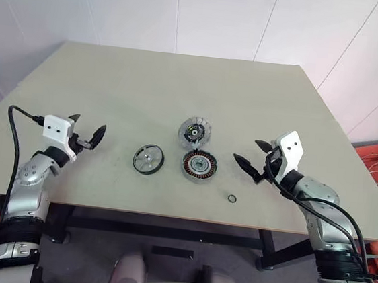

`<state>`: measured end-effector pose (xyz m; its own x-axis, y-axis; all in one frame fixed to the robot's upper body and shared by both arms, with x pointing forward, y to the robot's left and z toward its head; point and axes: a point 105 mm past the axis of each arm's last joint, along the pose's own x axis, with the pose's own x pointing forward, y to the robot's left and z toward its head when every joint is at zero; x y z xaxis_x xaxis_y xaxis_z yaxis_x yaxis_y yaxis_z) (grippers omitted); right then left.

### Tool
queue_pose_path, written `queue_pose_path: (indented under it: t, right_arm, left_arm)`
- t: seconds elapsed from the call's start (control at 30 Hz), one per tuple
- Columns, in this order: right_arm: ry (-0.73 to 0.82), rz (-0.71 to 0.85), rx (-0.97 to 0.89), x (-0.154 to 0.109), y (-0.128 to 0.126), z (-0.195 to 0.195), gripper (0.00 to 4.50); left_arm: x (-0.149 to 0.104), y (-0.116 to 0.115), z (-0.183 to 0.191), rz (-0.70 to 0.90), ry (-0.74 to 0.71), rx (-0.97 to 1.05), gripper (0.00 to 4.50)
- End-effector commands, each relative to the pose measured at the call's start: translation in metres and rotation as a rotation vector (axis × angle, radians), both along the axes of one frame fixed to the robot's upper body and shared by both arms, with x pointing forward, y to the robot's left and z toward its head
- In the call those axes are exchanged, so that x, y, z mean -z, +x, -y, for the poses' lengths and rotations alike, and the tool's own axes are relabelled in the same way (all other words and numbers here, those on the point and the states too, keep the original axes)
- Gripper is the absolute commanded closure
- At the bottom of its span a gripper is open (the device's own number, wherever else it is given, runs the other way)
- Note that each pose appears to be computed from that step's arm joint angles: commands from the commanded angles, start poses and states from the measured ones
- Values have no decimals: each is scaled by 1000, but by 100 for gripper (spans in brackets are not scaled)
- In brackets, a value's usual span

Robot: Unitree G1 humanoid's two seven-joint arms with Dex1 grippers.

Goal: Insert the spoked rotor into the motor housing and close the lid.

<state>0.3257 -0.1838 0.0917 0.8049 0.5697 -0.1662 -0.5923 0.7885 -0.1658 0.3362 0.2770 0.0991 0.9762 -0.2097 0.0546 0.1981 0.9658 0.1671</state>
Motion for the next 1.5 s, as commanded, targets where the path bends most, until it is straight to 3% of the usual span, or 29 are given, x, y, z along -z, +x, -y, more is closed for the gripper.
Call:
queue_pose_path:
  t: [0.03, 0.8, 1.13, 1.5]
  right_arm:
    - [4, 47, -2, -13, 1, 1, 5]
    - [3, 64, 10, -21, 6, 8, 5]
    - [-93, 5, -144, -30, -22, 7, 5]
    - [-191, -205, -389, -2, -59, -19, 5]
  left_arm:
    - [-19, 2, -1, 57, 24, 10, 0]
    - [-29, 8, 6, 67, 39, 73, 0]
    - [-31, 1, 37, 57, 85, 265, 0]
    - [-28, -30, 73, -37, 141, 628, 0]
